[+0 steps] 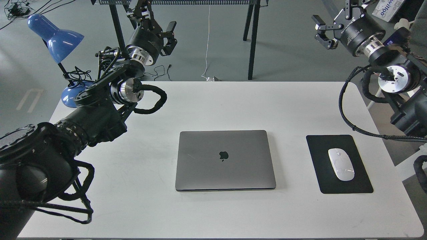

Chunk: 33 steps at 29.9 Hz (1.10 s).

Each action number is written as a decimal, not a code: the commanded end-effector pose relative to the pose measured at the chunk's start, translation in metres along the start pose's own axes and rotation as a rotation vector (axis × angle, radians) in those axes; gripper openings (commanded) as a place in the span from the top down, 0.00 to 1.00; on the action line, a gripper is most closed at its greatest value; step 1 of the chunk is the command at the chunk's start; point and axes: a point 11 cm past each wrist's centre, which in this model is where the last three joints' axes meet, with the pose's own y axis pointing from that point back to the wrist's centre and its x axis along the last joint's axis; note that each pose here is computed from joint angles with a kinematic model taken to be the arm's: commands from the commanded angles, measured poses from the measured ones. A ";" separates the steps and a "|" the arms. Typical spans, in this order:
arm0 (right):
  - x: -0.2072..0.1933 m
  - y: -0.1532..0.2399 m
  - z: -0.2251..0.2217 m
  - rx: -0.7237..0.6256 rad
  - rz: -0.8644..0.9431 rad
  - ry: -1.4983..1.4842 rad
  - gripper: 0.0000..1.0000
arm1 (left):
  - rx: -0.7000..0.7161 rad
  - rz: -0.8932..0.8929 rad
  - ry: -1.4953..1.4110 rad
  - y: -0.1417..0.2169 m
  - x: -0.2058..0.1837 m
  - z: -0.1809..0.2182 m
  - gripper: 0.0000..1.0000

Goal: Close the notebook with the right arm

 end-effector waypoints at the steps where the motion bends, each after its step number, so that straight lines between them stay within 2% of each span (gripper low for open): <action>1: -0.005 -0.001 0.006 -0.017 -0.014 0.005 0.00 | 0.000 0.001 0.000 0.000 0.000 0.000 0.00; 13: -0.028 -0.022 0.028 -0.061 -0.037 0.009 0.00 | 0.001 0.002 0.000 0.000 0.001 -0.001 0.00; 33: -0.043 -0.027 0.019 -0.015 -0.085 0.000 0.00 | 0.000 0.003 0.000 0.000 0.001 0.000 0.00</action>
